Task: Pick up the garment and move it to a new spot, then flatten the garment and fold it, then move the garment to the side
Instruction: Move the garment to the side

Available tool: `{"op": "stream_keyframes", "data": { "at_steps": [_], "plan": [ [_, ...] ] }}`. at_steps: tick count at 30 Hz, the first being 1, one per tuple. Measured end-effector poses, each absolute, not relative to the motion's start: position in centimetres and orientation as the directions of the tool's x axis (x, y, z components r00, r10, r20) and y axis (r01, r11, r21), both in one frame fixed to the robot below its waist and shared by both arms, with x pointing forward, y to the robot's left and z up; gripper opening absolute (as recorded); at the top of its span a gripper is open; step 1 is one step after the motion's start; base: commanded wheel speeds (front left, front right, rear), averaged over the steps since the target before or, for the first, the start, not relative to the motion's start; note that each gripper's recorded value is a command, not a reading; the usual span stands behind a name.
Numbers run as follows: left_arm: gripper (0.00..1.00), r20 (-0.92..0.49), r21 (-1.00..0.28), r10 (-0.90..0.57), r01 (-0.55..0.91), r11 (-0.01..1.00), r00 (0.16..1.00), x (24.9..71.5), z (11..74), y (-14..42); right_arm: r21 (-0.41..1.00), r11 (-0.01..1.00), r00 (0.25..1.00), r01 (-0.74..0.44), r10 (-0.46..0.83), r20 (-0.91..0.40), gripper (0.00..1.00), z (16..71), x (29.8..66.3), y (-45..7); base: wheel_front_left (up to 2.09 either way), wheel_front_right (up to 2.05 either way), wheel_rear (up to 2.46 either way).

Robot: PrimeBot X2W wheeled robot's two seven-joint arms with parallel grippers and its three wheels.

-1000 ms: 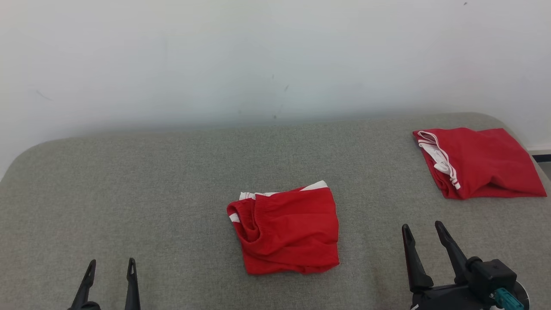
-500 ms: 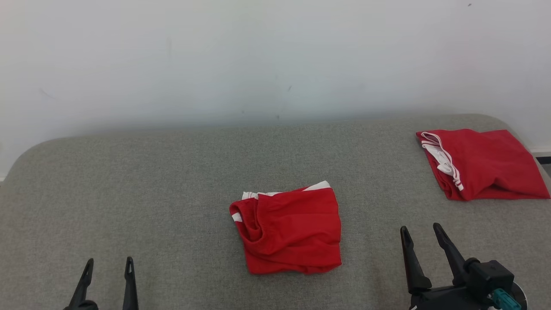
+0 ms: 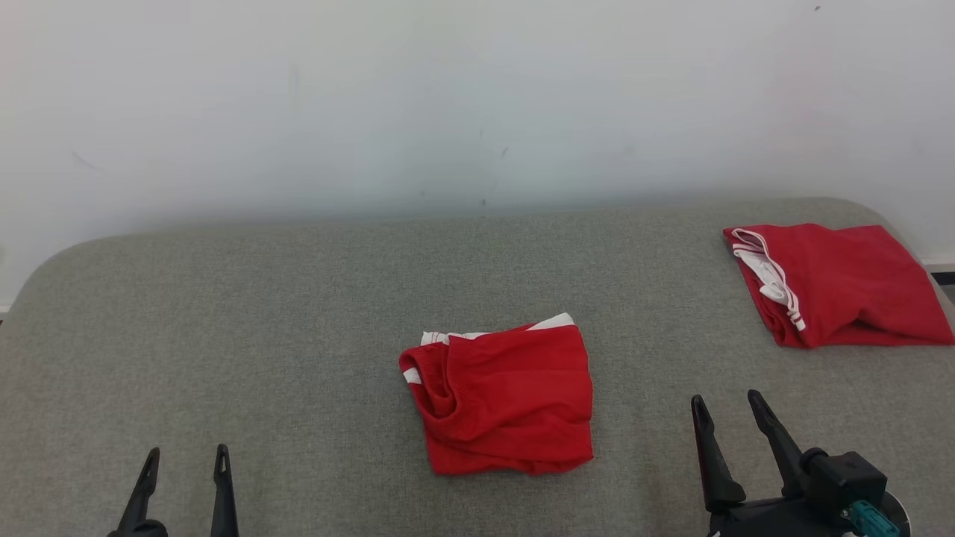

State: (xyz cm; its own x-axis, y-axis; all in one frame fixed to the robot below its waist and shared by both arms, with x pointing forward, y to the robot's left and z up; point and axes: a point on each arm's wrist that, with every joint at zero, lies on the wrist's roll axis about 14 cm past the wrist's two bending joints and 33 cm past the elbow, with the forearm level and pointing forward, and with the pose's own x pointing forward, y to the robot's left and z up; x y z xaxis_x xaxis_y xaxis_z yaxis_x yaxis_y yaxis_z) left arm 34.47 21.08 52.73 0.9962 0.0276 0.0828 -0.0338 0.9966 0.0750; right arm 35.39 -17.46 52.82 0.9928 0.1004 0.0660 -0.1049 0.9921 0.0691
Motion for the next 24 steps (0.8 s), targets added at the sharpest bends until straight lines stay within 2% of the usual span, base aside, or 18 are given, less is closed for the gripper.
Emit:
{"op": "stream_keyframes", "data": {
  "at_steps": [7, 13, 24],
  "plan": [
    [1.0, 0.084, 0.07, 0.036, -0.042, 0.997, 0.996, 34.4, 52.7, 21.2, 0.073, 0.99, 0.992, -0.118, 0.114, 0.05, 1.0, 52.4, 35.7, -17.1, 0.0, 0.0, 0.0],
    [1.0, 0.082, 0.064, 0.037, -0.042, 0.997, 0.996, 34.3, 52.6, 21.1, 0.06, 0.984, 0.985, -0.166, 0.163, 0.058, 1.0, 53.2, 38.2, -16.1, 0.0, 0.0, 0.0],
    [1.0, 0.087, 0.045, 0.051, -0.055, 0.997, 0.995, 34.8, 52.5, 21.1, 0.035, 0.966, 0.959, -0.256, 0.259, -0.119, 1.0, 50.7, 44.6, -13.0, 0.0, 0.0, 0.0]
  ]
}}
